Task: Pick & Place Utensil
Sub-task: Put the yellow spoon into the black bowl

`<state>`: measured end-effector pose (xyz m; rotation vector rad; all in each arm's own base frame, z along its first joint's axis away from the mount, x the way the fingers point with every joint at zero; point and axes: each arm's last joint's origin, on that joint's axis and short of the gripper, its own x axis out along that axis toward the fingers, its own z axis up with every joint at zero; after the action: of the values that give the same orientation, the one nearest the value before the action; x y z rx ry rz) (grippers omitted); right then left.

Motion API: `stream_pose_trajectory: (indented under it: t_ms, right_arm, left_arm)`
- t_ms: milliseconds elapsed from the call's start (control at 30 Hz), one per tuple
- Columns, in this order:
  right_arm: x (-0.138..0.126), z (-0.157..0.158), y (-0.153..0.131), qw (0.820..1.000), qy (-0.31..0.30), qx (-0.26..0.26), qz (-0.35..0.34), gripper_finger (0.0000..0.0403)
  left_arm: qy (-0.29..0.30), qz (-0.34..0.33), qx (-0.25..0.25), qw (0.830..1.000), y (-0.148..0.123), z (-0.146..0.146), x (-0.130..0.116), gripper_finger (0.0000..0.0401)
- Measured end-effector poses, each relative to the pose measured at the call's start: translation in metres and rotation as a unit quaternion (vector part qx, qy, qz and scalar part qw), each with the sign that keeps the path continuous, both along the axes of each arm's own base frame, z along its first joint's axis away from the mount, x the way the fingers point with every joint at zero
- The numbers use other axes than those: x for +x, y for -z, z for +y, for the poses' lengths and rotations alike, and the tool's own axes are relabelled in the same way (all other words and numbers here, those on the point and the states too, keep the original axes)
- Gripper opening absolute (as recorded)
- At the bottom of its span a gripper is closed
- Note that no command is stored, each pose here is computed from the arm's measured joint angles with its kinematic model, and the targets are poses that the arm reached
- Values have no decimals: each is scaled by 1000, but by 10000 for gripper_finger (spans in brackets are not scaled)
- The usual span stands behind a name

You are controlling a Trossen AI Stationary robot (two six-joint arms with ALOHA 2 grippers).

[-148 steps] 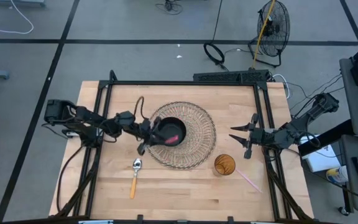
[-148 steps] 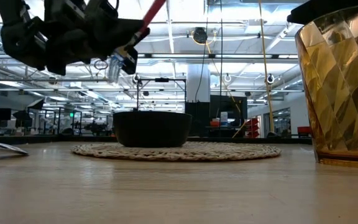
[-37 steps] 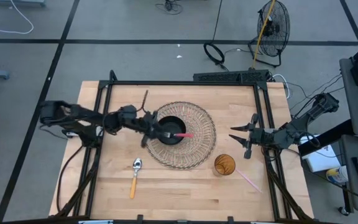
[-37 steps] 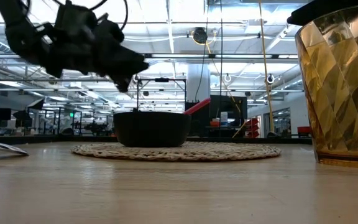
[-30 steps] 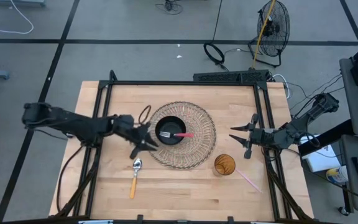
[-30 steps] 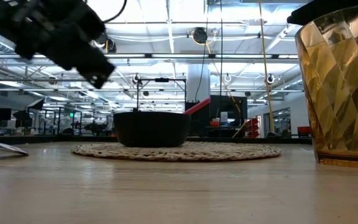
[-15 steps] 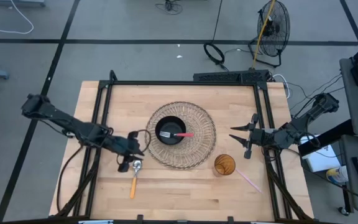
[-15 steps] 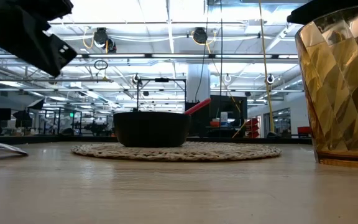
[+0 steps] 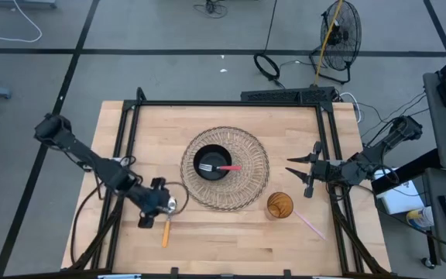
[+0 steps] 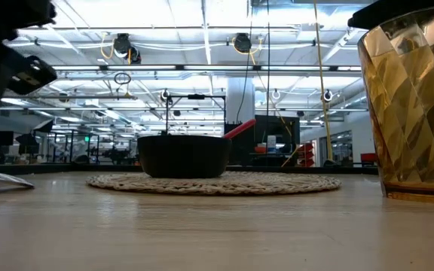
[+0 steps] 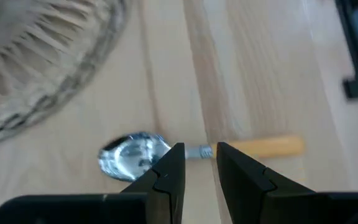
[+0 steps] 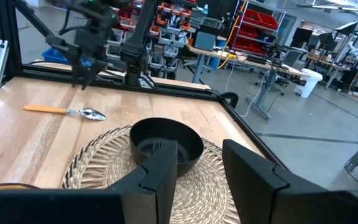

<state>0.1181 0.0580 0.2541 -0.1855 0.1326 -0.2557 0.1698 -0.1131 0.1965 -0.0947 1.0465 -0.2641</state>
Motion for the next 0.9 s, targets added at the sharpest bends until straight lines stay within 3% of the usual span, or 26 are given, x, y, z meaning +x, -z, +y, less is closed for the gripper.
stream_pose_trajectory:
  t_ms: [333,500,600,900]
  right_arm:
    - [0,0,0,1000,0,1,0,128]
    - [0,0,0,1000,0,2,-1,128]
    - [0,0,0,1000,1,6,-3,128]
    - [1,1,0,1000,2,18,-4,128]
  left_arm:
    - [144,-14,104,984,19,-31,1,99]
    - [218,-27,201,955,17,-43,12,99]
    - [265,0,245,933,18,-46,17,99]
    - [357,22,280,891,26,-48,24,99]
